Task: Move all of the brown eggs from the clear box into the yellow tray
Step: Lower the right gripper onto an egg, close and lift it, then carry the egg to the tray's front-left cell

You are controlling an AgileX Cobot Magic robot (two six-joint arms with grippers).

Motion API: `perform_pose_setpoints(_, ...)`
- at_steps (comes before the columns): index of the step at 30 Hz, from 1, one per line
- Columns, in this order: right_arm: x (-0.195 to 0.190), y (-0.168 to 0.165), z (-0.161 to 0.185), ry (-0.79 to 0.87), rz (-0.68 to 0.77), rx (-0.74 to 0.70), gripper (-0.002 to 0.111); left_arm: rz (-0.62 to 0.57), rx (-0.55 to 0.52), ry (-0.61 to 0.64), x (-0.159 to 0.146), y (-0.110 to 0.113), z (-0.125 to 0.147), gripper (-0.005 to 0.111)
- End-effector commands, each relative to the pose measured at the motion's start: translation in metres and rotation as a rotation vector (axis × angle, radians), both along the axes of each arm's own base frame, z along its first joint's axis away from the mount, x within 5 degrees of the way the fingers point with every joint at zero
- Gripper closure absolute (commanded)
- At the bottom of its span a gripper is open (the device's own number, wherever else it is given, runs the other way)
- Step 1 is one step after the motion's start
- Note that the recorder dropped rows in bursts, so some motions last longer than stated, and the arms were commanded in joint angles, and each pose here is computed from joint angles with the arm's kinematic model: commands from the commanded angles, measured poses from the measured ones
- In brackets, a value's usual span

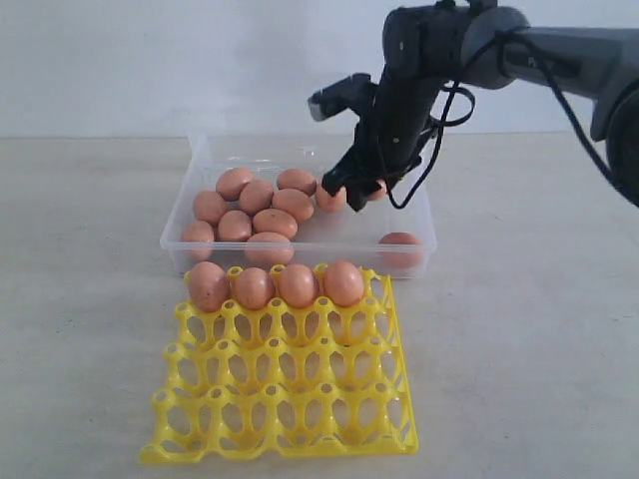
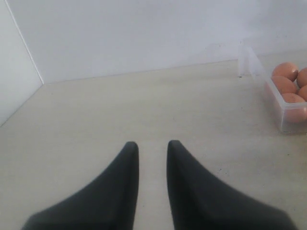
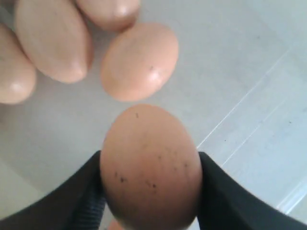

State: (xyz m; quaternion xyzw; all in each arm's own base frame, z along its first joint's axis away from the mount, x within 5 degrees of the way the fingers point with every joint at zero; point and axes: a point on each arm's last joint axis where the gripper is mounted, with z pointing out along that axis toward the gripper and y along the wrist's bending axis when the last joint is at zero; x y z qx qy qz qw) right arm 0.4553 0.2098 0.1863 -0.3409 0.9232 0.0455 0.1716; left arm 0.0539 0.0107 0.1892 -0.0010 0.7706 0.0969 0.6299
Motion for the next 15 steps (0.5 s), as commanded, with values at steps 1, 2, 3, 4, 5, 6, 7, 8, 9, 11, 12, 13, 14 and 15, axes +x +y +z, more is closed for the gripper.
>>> perform_pose_setpoints(1, -0.019, 0.007, 0.060, -0.075, -0.057, 0.222, 0.109, 0.002, -0.004, 0.000, 0.000, 0.000, -0.001, 0.085)
perform_pose_setpoints(2, -0.024, 0.008, 0.064, -0.102, -0.062, 0.246, 0.109, 0.002, -0.004, 0.000, 0.000, 0.000, -0.001, 0.085)
perform_pose_setpoints(3, -0.039, 0.013, 0.065, -0.149, -0.077, 0.276, 0.109, 0.002, -0.004, 0.000, 0.000, 0.000, -0.001, 0.085)
perform_pose_setpoints(4, -0.050, 0.018, 0.070, -0.212, -0.091, 0.316, 0.109, 0.002, -0.004, 0.000, 0.000, 0.000, -0.001, 0.085)
perform_pose_setpoints(5, -0.069, 0.025, 0.069, -0.268, -0.091, 0.352, 0.109, 0.002, -0.004, 0.000, 0.000, 0.000, -0.001, 0.085)
perform_pose_setpoints(6, -0.082, 0.032, 0.071, -0.361, -0.088, 0.403, 0.109, 0.002, -0.004, 0.000, 0.000, 0.000, -0.001, 0.085)
perform_pose_setpoints(7, -0.107, 0.042, 0.072, -0.471, -0.066, 0.468, 0.109, 0.002, -0.004, 0.000, 0.000, 0.000, -0.001, 0.085)
perform_pose_setpoints(8, -0.122, 0.049, 0.071, -0.556, -0.053, 0.522, 0.109, 0.002, -0.004, 0.000, 0.000, 0.000, -0.001, 0.085)
perform_pose_setpoints(9, -0.142, 0.057, 0.076, -0.698, -0.038, 0.617, 0.109, 0.002, -0.004, 0.000, 0.000, 0.000, -0.001, 0.085)
perform_pose_setpoints(11, -0.164, 0.069, 0.070, -0.767, -0.012, 0.694, 0.109, 0.002, -0.004, 0.000, 0.000, 0.000, -0.001, 0.085)
perform_pose_setpoints(12, -0.182, 0.083, 0.061, -0.739, 0.021, 0.727, 0.109, 0.002, -0.004, 0.000, 0.000, 0.000, -0.001, 0.085)
perform_pose_setpoints(13, -0.189, 0.090, 0.054, -0.701, 0.040, 0.731, 0.109, 0.002, -0.004, 0.000, 0.000, 0.000, -0.001, 0.085)
perform_pose_setpoints(14, -0.200, 0.102, 0.041, -0.629, 0.096, 0.734, 0.109, 0.002, -0.004, 0.000, 0.000, 0.000, -0.001, 0.085)
perform_pose_setpoints(15, -0.202, 0.106, 0.036, -0.598, 0.115, 0.746, 0.109, 0.002, -0.004, 0.000, 0.000, 0.000, -0.001, 0.085)
